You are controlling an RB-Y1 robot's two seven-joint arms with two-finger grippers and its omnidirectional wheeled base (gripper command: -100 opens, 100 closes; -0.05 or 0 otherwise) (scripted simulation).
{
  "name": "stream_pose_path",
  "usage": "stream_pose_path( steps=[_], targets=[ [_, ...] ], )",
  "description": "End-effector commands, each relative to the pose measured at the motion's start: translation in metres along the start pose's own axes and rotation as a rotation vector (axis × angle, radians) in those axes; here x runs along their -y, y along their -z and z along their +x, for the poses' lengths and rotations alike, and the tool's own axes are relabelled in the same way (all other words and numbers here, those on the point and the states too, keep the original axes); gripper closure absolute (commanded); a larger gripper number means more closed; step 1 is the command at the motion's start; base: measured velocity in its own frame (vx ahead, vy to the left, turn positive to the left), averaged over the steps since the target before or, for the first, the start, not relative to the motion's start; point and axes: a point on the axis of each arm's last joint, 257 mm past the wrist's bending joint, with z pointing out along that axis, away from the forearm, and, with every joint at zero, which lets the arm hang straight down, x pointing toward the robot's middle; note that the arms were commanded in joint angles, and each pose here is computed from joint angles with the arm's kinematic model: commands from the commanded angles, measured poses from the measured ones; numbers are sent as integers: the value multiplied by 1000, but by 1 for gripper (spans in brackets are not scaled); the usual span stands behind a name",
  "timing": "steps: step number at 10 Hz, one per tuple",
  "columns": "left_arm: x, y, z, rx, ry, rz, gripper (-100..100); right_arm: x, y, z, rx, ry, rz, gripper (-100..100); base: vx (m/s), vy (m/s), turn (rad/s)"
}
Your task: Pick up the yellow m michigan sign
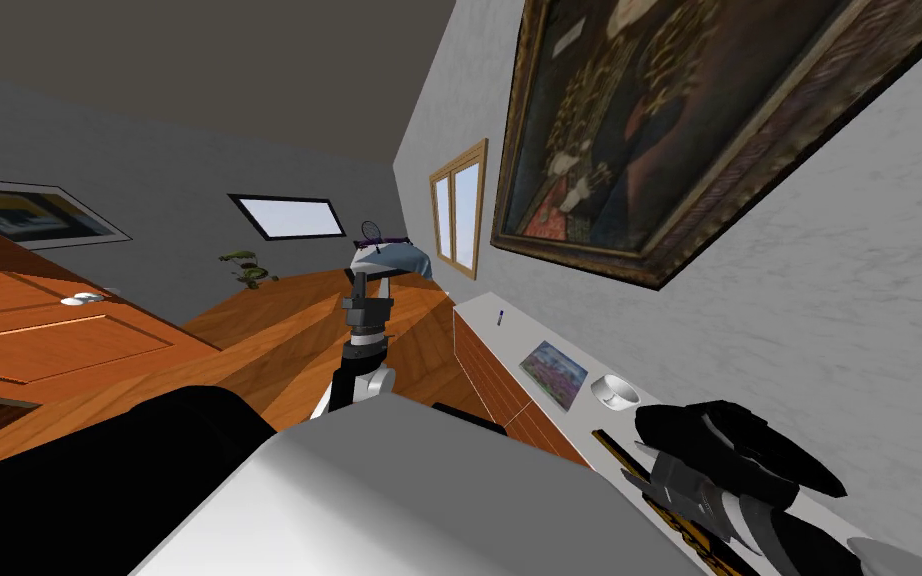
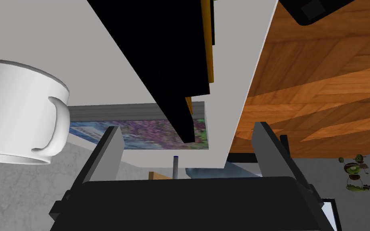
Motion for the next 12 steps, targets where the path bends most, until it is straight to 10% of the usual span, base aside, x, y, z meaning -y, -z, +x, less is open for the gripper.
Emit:
stream_pose_path(
  steps=[1, 6, 8, 9, 10, 12],
  targets=[
    [0, 0, 0, 0, 0, 0, 0, 4, 18, 35, -92, 23, 0, -100, 15, 13, 126],
    [0, 0, 0, 0, 0, 0, 0, -2, 61, 117, -296, 49, -24, -100, 7, 5, 64],
    [0, 0, 0, 0, 0, 0, 0, -2, 62, 118, -296, 49, -22, -100, -1, -1, 17],
    [0, 0, 0, 0, 0, 0, 0, -2, 62, 119, -300, 49, -24, 0, 0, 0, 0],
    [0, 0, 0, 0, 0, 0, 0, -4, 58, 127, -301, 19, -11, -100, -39, -5, 213],
    [0, 0, 0, 0, 0, 0, 0, -9, 51, 139, -304, -32, 8, -100, -98, -26, 284]
  ],
)
